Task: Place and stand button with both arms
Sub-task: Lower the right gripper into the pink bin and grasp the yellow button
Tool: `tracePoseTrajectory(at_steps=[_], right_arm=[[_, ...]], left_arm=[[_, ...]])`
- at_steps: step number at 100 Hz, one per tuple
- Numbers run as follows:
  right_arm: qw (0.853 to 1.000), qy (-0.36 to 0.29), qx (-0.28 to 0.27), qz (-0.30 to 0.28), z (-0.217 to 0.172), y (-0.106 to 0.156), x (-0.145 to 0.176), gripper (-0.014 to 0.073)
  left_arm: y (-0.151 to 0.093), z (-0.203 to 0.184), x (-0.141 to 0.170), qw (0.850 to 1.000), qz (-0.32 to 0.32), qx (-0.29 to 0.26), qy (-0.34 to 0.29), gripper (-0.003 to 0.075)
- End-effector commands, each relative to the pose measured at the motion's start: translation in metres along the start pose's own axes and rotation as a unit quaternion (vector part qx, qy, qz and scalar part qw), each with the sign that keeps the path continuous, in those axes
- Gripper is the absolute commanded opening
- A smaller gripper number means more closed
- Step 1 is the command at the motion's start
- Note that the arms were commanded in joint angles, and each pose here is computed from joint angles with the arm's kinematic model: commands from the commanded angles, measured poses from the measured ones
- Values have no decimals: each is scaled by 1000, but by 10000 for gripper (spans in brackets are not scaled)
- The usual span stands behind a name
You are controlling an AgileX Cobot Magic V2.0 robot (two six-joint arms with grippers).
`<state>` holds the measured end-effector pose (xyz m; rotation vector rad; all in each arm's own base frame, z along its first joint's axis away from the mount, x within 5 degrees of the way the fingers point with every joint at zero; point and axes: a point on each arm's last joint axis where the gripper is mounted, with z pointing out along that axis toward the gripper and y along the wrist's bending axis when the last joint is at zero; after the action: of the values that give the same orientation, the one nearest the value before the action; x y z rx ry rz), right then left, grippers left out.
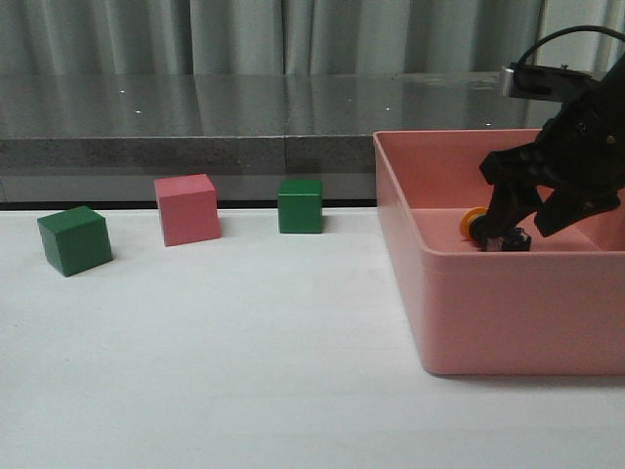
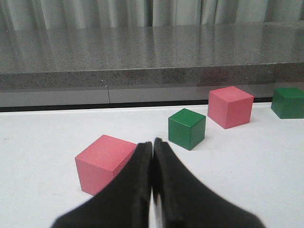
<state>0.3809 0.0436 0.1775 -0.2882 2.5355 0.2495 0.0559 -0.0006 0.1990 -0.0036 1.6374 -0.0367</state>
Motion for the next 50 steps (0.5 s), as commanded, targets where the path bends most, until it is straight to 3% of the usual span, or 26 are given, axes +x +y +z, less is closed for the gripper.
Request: tracePoseTrajectory(at_steps=[1, 33, 50], right_arm=[[999, -50, 12, -12, -17, 2, -19, 490], [997, -69, 14, -27, -13, 15, -23, 482], [998, -62, 15, -27, -5, 15, -21, 376]], left_arm=[[-1, -1, 1, 999, -2, 6, -43, -19], [-1, -1, 1, 999, -2, 6, -43, -19], [-1, -1, 1, 999, -2, 6, -43, -19]])
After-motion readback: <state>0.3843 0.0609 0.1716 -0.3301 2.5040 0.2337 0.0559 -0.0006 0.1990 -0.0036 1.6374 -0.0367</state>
